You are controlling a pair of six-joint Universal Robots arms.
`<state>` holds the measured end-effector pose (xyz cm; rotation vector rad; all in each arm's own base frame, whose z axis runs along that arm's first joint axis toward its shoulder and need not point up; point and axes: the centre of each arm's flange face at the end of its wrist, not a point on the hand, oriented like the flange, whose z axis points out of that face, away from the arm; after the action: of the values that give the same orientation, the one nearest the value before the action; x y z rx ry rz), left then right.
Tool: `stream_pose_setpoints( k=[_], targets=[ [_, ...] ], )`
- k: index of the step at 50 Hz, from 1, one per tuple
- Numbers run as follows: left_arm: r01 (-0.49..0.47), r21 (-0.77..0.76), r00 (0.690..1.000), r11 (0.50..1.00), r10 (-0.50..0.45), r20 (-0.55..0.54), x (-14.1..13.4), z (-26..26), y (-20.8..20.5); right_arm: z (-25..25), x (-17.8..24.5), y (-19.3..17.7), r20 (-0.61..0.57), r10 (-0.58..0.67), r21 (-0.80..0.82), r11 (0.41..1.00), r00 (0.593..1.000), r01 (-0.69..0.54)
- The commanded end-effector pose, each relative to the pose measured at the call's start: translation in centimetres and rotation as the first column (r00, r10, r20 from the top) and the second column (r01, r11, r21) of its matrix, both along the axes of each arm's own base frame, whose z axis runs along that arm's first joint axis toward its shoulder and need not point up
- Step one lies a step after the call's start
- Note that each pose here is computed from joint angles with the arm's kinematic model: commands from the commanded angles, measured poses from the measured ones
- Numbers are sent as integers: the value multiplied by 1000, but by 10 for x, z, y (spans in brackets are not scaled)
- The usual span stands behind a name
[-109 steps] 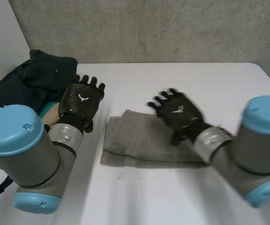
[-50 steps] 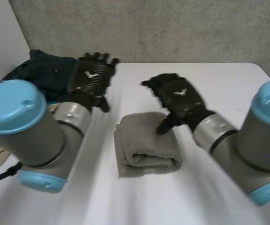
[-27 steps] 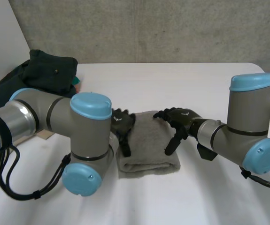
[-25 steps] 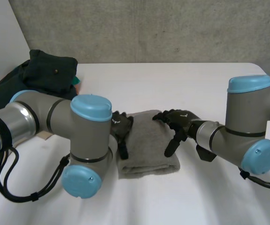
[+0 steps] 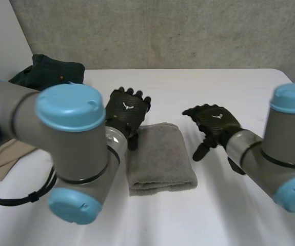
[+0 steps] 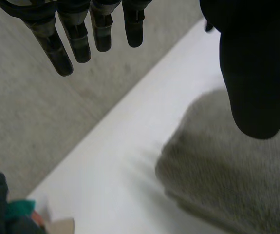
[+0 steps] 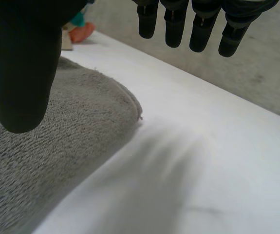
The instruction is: Fold the laundry.
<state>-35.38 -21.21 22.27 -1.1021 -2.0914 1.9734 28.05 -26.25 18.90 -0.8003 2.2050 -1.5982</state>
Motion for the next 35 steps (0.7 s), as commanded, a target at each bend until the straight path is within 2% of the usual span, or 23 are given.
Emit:
stream_pose_setpoints(
  k=[1,8,19,35],
  targets=[
    [114,-2,992,993,-114,-53,9,13,25,-28,-27,19,71,-62,181,982,996,48],
    [126,27,987,992,-123,-102,11,8,28,-57,-17,28,170,-1,302,952,985,-51],
    [123,31,987,992,-119,-103,12,6,27,-73,1,24,195,43,280,955,980,-97],
    [121,35,988,992,-117,-101,13,5,26,-85,3,17,143,-27,258,966,989,-11]
  ],
)
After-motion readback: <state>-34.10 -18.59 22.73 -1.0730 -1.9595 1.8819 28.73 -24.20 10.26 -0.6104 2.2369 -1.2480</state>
